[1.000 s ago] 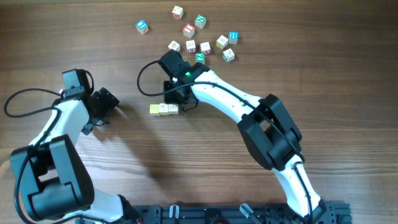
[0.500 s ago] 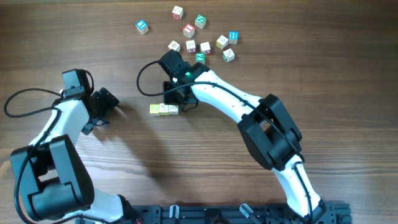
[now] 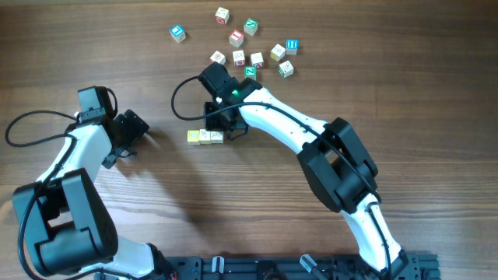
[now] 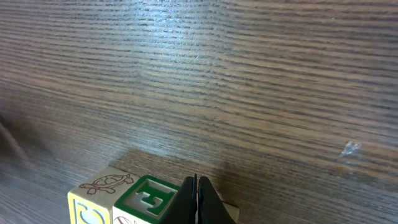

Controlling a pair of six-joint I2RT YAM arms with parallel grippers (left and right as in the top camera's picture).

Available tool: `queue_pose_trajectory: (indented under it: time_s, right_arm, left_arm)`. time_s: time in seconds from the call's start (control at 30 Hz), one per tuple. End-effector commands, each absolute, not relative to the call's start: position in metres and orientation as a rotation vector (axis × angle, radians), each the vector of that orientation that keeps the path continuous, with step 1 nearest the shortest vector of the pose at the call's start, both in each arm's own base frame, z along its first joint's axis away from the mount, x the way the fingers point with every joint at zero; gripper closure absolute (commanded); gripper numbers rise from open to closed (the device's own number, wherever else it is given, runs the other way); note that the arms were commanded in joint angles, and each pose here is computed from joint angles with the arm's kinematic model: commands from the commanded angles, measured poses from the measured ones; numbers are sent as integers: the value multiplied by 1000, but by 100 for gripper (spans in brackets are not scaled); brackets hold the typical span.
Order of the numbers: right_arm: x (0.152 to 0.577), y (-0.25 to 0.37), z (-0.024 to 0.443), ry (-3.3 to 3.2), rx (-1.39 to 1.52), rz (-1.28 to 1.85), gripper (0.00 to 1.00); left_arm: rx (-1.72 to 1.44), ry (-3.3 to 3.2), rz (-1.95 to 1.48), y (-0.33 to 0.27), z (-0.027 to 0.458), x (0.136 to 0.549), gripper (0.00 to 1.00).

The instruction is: Form a horizontal line

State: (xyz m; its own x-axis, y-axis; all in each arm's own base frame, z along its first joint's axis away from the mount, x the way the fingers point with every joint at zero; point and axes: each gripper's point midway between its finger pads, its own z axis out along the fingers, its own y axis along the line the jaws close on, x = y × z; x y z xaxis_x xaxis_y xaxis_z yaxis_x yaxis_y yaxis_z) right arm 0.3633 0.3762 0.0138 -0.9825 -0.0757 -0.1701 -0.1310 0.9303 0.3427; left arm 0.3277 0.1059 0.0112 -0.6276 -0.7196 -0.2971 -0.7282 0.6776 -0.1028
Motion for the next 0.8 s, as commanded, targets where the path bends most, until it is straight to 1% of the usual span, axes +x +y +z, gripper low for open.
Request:
queue_pose_trajectory:
  time_s: [0.0,0.23,0.37,0.4,0.47,0.5,0.53,0.57,0.6,0.67,0.77]
  right_arm:
    - [363,371,2,2937,-135,458,96]
    - [372,365,2,2903,-118,400,96]
    - [385,355,2,2848,-92,308,94]
    - [387,353,2,2845,-101,300,96]
    - [400,352,21,2796,-185,314,95]
    - [411,352,40,2751,-204,336,90]
    - [422,351,61,2705,-216,356,89]
    - [440,348,96,2634,-194,395,94]
    - [464,339,155,2525,-133,455,96]
    - [493,319,244,2347,-55,534,96]
    - [517,296,332,2115,-23,593,96]
  left_arm:
    - [-1157,2583,54,107,8,325,0]
    - [-1157,2583,54,107,8,325,0]
    - [-1157,2583,54,107,8,325,0]
    - [-1157,2583,54,107,8,325,0]
    - [-1157,2583,54,107,8,325,0]
    - [-1157,2583,54,107,8,325,0]
    - [-1157,2583,54,107,8,325,0]
    - [-1157,2583,54,107,8,325,0]
    - [-1157,2583,54,107,8,325,0]
    - [-1157,2583,54,107,8,325,0]
    - [-1157,2583,54,107,8,325,0]
